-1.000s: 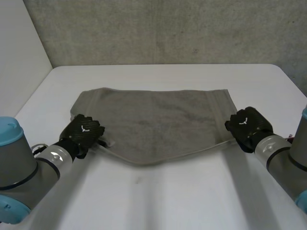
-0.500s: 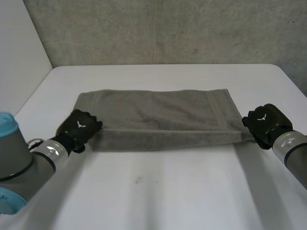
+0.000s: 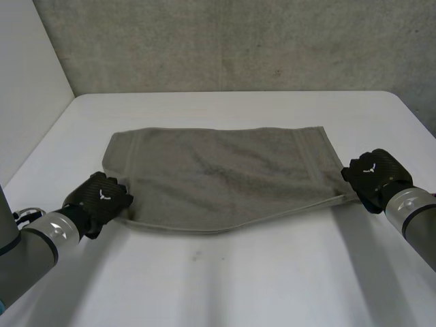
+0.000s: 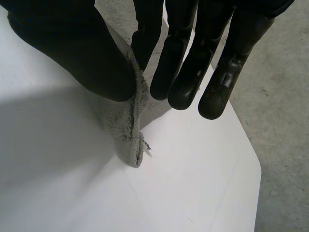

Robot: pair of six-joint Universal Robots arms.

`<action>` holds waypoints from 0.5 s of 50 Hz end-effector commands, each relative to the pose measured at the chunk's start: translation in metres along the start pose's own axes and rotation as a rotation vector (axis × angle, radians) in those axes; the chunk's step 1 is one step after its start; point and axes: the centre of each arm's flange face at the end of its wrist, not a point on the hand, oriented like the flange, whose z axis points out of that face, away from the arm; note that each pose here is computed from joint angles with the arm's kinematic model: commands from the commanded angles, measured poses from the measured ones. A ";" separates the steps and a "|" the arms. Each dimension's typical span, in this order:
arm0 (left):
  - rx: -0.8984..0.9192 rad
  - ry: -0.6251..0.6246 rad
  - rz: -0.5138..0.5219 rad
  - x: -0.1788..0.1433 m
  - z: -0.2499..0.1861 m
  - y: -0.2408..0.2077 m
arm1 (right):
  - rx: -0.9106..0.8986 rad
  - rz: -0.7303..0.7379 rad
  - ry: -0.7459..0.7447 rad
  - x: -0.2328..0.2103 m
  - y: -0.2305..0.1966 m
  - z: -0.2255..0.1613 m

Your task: Fold the towel.

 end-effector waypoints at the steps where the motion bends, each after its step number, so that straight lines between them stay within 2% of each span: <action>1: 0.030 -0.043 -0.006 -0.003 0.009 0.001 | -0.004 0.002 -0.006 -0.002 0.001 0.000; 6: 0.033 -0.047 -0.060 -0.001 0.014 0.006 | -0.004 0.000 -0.008 -0.003 0.001 -0.001; 15: 0.038 -0.058 -0.079 0.000 0.007 0.003 | -0.004 0.002 -0.011 -0.004 0.002 -0.001; 20: 0.104 -0.144 -0.053 -0.018 -0.013 -0.019 | -0.002 0.002 -0.009 -0.005 0.003 0.000; 25: 0.202 -0.238 -0.119 -0.039 -0.035 -0.043 | -0.005 0.001 -0.013 -0.006 0.004 0.002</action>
